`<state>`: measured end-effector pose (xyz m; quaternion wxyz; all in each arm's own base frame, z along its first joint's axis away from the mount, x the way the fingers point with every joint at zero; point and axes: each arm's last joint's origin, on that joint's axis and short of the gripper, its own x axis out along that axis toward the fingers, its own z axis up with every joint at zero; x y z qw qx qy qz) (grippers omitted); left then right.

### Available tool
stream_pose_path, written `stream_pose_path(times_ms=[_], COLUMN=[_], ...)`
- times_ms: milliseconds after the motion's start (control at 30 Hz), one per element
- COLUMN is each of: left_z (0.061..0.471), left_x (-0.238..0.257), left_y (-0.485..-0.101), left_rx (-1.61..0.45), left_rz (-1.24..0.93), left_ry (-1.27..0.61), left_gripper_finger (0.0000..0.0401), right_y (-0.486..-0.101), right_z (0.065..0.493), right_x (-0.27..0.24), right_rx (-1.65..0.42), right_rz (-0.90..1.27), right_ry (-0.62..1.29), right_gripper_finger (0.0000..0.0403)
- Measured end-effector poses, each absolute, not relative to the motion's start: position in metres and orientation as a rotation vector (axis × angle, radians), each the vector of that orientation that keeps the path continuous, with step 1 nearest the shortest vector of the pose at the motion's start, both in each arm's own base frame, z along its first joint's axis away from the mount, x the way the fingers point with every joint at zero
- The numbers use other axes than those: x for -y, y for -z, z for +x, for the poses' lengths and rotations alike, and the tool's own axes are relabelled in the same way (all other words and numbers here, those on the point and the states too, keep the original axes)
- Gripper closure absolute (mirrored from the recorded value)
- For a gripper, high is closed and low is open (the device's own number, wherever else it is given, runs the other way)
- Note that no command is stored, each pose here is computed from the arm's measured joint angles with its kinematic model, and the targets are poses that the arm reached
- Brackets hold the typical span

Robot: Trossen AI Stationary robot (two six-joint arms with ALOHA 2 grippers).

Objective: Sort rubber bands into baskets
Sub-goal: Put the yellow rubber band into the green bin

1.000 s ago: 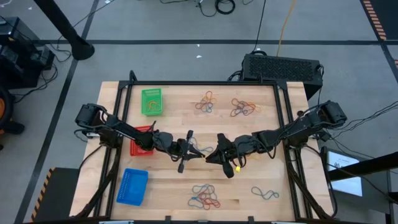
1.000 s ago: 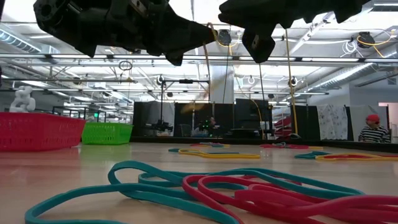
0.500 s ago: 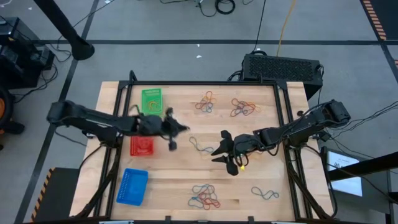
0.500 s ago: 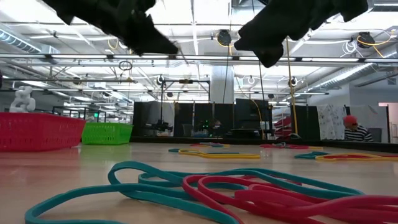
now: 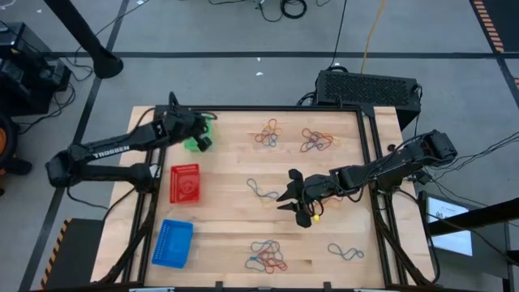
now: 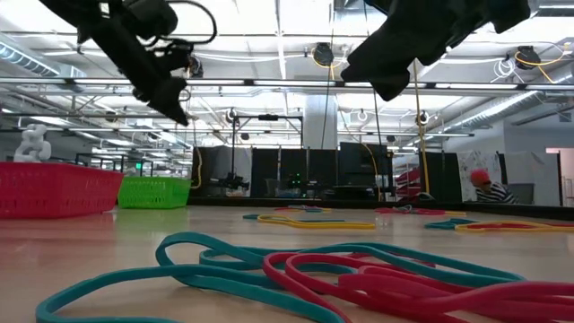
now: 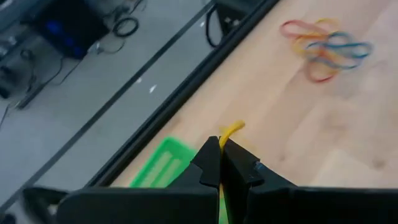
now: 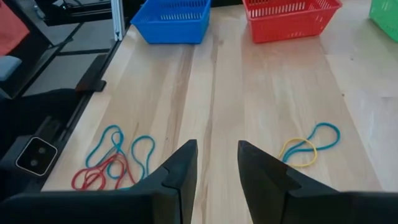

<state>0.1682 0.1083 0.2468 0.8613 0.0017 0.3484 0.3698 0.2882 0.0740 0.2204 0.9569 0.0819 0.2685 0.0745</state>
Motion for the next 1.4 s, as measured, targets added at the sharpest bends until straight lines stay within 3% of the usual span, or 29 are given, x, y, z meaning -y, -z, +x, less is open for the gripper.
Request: stream_pose_path(times_ms=[400, 867, 1033, 1400], left_z=[0.129, 0.129, 0.129, 0.126], left_x=[-0.143, -0.143, -0.143, -0.139], left_y=[-0.238, -0.236, -0.236, -0.232], left_rx=[-0.887, -0.85, -0.831, -0.88], left_rz=[-0.093, -0.179, -0.219, -0.267], left_ry=[-1.0, -0.869, -0.888, -0.891], left_gripper_finger=[0.04, 0.0396, 0.0364, 0.0252], right_y=[-0.218, -0.218, -0.218, -0.218], right_z=[0.287, 0.287, 0.287, 0.287], right_x=[-0.074, -0.074, -0.074, -0.074], right_rx=[-0.571, -0.571, -0.57, -0.571], right_rz=[0.162, 0.163, 0.163, 0.163], right_ry=[-0.147, -0.148, -0.147, -0.148], right_gripper_finger=[0.0296, 0.0296, 0.0296, 0.0296])
